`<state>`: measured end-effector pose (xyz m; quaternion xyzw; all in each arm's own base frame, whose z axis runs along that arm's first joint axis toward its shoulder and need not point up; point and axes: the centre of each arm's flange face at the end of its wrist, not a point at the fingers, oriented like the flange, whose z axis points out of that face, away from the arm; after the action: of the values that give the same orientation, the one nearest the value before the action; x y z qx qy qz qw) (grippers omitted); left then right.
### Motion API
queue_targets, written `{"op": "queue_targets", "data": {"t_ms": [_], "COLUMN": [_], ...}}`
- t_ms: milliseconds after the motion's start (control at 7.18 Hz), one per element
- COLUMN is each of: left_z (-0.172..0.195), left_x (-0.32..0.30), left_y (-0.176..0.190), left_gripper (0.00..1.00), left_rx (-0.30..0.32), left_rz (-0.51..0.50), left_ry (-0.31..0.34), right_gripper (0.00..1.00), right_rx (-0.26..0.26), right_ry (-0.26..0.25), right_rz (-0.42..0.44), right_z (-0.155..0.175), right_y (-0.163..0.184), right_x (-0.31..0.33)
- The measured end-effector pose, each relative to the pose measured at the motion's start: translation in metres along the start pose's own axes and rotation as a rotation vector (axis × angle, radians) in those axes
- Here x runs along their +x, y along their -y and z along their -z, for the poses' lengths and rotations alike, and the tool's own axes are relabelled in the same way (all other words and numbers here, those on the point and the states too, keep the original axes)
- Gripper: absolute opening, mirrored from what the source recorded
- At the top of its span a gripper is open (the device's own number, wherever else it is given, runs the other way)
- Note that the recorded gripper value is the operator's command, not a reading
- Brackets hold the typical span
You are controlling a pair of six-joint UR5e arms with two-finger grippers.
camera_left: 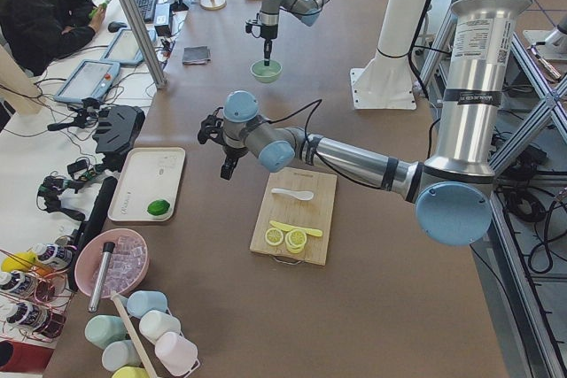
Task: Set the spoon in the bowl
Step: 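Drag the green bowl with the right gripper toward the table center, then release the bowl and lift the right gripper while the left gripper reaches the white spoon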
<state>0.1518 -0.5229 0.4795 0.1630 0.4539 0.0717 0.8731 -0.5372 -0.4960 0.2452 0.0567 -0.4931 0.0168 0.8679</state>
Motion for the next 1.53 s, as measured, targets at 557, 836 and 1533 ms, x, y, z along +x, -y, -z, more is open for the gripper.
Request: {"op": "queue_targets", "data": {"t_ms": [557,836,1533], "left_z": [-0.049,-0.056,-0.064], "left_x": [0.054,0.056,0.011], "left_y": [-0.023,-0.032,-0.112], "left_gripper": [0.98,0.98,0.98], "left_rx": [-0.028,-0.047,-0.110], "left_rz": [0.009,0.007,0.118], "left_ry": [-0.039,-0.039,0.020], "right_gripper": [0.52,1.00,1.00], "right_rx": [0.027,0.030,0.051], "right_ry": [-0.022,-0.026,0.019], "right_rz": [0.002,0.003,-0.003], "right_z": [-0.025,-0.027,0.013], "right_y": [-0.002,-0.002,0.012], "right_x": [-0.030,-0.032,-0.026]}}
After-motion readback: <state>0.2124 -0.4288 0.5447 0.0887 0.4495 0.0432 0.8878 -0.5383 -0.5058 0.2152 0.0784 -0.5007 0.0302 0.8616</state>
